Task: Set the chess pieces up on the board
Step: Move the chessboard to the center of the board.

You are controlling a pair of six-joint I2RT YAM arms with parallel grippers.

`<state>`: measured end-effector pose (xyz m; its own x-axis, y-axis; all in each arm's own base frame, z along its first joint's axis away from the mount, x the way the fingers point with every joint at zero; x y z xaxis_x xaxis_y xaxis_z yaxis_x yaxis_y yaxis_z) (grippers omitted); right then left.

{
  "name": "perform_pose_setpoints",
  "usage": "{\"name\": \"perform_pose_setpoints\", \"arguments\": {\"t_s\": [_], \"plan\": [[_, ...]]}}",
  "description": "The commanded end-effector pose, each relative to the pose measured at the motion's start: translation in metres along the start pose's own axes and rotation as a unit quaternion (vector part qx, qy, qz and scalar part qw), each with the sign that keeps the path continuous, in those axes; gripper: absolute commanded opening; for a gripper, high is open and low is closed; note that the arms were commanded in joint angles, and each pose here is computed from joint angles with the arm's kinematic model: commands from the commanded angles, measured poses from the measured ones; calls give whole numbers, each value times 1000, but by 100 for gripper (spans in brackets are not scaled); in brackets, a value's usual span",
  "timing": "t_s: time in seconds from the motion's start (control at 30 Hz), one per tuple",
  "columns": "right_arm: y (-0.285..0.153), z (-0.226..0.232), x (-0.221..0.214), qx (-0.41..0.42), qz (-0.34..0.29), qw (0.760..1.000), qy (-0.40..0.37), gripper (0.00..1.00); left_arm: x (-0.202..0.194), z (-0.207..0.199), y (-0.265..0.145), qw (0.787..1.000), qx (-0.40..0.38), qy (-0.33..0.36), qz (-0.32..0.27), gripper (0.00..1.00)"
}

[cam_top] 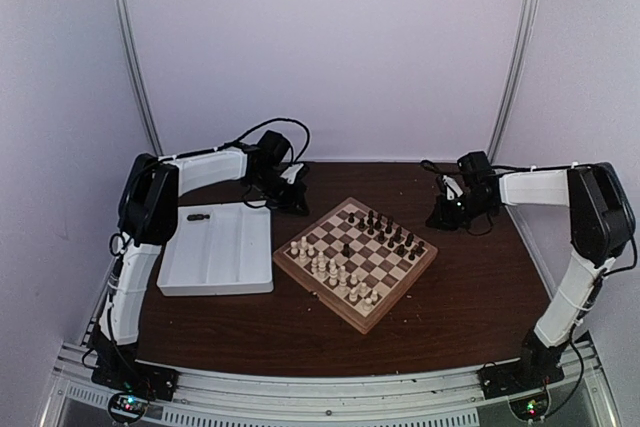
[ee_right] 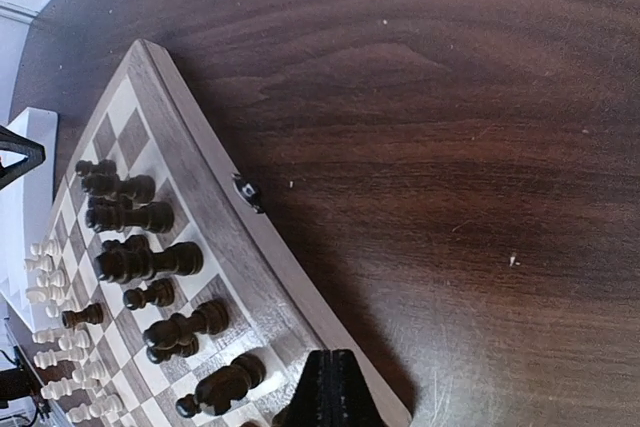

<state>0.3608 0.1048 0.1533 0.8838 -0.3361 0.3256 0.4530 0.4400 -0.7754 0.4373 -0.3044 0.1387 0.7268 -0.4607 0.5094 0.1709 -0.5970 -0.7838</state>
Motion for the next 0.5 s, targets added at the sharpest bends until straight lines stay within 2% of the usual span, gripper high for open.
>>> {"name": "perform_pose_setpoints", "arguments": {"t_s": [0.0,0.2,0.47], "plan": [[13,0,13,55,37,998,13,0,1,7,2,999,-18,-31,10,0],[35,-7,12,66,67,995,28,0,-7,24,13,997,-37,-62,21,0],[56,-16,8,64,109,991,37,0,-20,25,27,994,-68,-72,50,0]]}}
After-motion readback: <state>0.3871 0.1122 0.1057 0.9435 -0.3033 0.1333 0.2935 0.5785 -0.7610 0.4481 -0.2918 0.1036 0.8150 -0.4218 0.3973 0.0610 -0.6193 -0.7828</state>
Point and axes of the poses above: each gripper's point midway between its finger pads, its own y axis out along the fingers, its own z axis along the line the jaws close on, x = y × z, the point moved 9 cm from there along -y, back along the fingers, and after that the axes turned 15 degrees about y, right-handed, at the moved point
